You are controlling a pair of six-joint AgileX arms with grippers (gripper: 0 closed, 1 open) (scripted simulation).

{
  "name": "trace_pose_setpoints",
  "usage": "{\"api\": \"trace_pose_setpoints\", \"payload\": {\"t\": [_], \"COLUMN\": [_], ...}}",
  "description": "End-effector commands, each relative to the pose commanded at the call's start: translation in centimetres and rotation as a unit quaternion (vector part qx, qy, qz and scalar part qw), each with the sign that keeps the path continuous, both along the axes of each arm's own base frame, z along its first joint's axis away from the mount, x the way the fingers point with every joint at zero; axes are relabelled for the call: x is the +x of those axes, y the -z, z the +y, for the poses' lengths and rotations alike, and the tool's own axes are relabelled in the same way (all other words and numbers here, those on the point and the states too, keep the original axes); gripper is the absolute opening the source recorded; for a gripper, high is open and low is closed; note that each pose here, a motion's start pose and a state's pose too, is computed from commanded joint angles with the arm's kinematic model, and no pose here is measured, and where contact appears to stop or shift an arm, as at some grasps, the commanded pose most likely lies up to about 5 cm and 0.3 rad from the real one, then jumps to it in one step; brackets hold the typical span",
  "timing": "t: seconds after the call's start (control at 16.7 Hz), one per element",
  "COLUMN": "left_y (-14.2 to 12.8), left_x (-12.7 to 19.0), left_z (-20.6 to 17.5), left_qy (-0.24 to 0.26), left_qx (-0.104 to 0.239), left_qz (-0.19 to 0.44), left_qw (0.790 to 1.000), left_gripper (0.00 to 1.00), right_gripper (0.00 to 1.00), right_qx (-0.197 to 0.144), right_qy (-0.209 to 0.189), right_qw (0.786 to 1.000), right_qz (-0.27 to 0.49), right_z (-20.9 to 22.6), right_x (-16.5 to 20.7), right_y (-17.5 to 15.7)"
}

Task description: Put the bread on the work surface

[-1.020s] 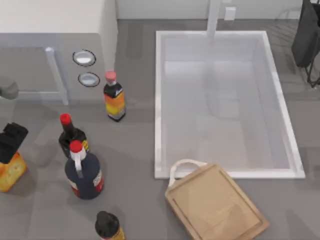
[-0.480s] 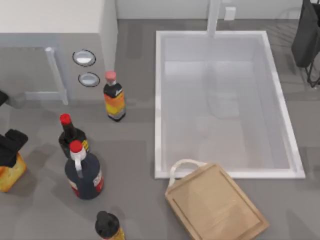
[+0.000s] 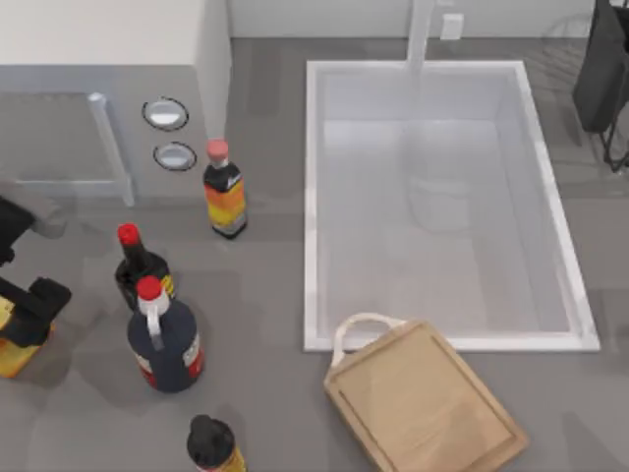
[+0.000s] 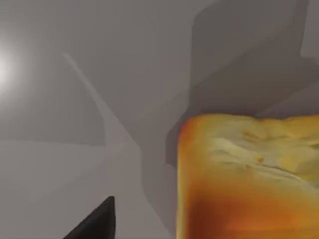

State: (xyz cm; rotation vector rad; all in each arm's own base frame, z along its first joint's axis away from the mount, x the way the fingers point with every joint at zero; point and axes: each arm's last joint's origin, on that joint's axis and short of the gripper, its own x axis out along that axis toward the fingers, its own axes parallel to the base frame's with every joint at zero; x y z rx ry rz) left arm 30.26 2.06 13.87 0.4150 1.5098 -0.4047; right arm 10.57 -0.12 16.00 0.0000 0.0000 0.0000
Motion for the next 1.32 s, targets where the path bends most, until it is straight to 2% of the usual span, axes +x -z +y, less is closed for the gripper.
{"api": "trace_pose_setpoints", "payload": {"t": [0.18, 0.42, 1.2, 1.32], "left_y": [2.3, 2.4, 2.4, 2.4], "left_x": [-0.4, -0.4, -0.4, -0.4], "left_z": [0.0, 0.0, 0.0, 0.0], "left_qy": [0.000, 0.000, 0.000, 0.000], "left_qx": [-0.001, -0.001, -0.001, -0.001], "left_qz": [0.010, 0.011, 0.011, 0.011], "left_qw": [1.000, 1.000, 1.000, 1.000], "left_gripper": [1.00, 1.00, 0.02, 0.00], "right_gripper": [1.00, 1.00, 1.00, 1.00], "right_qx": [0.000, 0.000, 0.000, 0.000], "right_qy": [0.000, 0.000, 0.000, 0.000], "right_qw": [1.000, 1.000, 1.000, 1.000], "right_qz": [0.000, 0.000, 0.000, 0.000], "right_z": [0.0, 0.0, 0.0, 0.0], "right_x": [0.0, 0.0, 0.0, 0.0], "right_y": [0.0, 0.0, 0.0, 0.0]}}
